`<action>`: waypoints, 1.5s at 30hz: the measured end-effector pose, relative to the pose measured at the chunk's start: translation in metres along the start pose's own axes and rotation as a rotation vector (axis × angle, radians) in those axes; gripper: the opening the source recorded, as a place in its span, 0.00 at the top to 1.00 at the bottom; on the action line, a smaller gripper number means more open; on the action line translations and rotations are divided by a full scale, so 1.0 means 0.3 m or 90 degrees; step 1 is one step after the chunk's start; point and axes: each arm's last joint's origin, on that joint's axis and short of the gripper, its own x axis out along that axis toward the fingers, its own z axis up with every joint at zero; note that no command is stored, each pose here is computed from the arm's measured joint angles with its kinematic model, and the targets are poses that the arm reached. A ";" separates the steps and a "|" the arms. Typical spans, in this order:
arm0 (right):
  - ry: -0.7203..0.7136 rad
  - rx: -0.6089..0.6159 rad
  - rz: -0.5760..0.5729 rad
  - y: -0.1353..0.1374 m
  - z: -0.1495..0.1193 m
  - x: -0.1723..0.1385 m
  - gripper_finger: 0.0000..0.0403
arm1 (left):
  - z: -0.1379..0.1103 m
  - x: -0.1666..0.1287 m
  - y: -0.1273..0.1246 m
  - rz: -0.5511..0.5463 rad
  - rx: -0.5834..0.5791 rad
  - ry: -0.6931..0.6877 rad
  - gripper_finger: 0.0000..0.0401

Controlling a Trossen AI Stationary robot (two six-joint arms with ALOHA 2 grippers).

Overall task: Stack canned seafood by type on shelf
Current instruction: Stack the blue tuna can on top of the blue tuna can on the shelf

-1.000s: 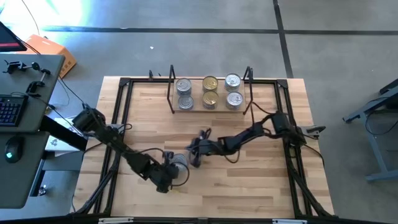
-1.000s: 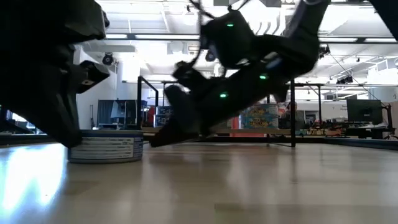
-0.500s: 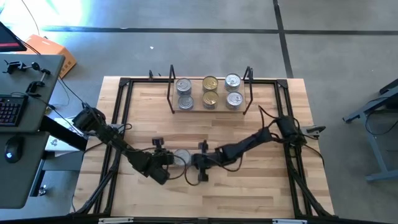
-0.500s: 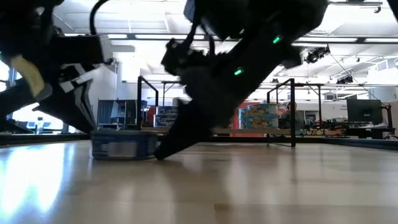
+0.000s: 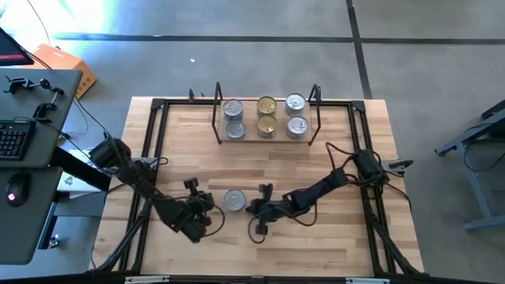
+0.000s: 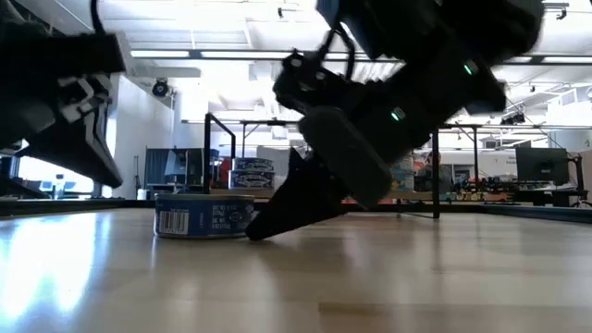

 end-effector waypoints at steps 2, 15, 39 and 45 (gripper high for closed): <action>-0.032 0.025 0.008 -0.011 -0.032 -0.003 1.00 | 0.001 -0.012 -0.011 0.010 -0.028 -0.046 0.99; -0.114 0.037 0.036 -0.021 -0.056 -0.053 1.00 | 0.137 0.052 -0.064 -0.187 -0.014 -0.162 0.59; -0.049 -0.220 0.050 -0.041 0.000 -0.143 0.63 | 0.176 0.119 -0.018 -0.336 0.155 -0.146 0.99; -0.091 -0.457 0.032 -0.039 0.012 -0.137 0.39 | 0.175 0.079 -0.011 -0.319 0.150 -0.166 1.00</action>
